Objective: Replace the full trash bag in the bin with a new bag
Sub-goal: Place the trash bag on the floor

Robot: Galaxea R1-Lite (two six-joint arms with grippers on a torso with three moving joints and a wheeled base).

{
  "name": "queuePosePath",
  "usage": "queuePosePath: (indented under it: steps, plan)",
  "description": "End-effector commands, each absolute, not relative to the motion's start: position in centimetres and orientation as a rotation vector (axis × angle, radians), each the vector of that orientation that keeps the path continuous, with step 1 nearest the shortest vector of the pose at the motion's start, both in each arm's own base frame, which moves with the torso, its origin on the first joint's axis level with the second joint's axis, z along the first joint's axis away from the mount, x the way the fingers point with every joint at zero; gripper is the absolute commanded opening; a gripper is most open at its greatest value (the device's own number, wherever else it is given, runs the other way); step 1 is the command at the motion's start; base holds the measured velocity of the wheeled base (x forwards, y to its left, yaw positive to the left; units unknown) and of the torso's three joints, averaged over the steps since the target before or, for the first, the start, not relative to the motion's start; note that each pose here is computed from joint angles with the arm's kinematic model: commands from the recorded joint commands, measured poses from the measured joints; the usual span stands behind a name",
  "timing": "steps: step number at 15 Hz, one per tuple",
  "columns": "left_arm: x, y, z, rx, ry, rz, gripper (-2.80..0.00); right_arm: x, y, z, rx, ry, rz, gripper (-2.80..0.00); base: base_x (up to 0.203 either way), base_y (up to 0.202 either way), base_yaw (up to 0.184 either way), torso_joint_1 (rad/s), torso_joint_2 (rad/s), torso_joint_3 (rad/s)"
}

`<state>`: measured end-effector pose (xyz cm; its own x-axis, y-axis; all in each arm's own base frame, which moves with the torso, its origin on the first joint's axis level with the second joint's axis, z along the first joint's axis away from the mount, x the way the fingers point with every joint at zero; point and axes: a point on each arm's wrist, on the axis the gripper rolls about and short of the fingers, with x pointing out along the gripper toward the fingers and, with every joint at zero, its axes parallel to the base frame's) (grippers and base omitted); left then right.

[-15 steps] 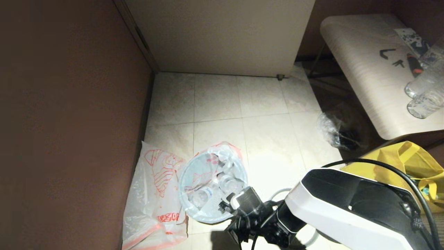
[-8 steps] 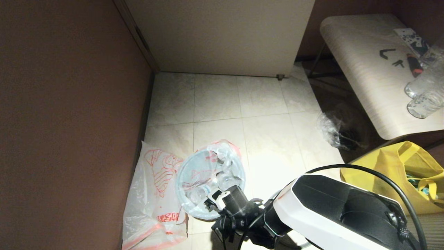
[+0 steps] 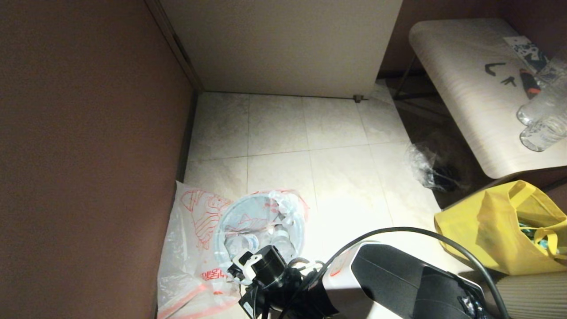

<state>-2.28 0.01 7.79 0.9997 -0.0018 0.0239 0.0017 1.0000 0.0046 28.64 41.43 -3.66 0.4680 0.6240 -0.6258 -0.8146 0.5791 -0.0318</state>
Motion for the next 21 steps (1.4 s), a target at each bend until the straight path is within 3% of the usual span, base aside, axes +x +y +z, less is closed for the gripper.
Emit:
queuePosePath:
  steps: [1,4,8,13,16,21]
  plan:
    - [-2.2,0.0,7.5,0.005,-0.011,-0.002,-2.80,27.2,41.4,-4.2,-0.377,0.638,0.922,-2.80,0.000,0.000,0.000,0.000,0.00,0.000]
    - [-2.2,0.0,7.5,0.005,-0.011,-0.002,-2.80,24.2,39.6,-4.5,-0.441,0.717,0.940,-2.80,0.000,0.000,0.000,0.000,0.00,0.000]
    - [-2.2,0.0,7.5,0.005,-0.011,-0.002,-2.80,23.0,37.5,3.0,-0.344,0.566,0.954,-2.80,0.000,0.000,0.000,0.000,0.00,0.000]
    - [-2.2,0.0,7.5,0.005,-0.011,-0.002,-2.80,31.8,31.9,10.6,-0.185,0.329,0.753,-2.80,0.000,0.000,0.000,0.000,0.00,0.000]
    - [-2.2,0.0,7.5,0.005,-0.011,-0.002,-2.80,37.3,29.7,10.0,-0.153,0.285,0.644,-2.80,0.000,0.000,0.000,0.000,0.00,0.000]
    - [-2.2,0.0,7.5,0.005,-0.011,-0.002,-2.80,41.2,30.0,7.4,-0.173,0.252,0.601,-2.80,0.000,0.000,0.000,0.000,0.00,0.000]
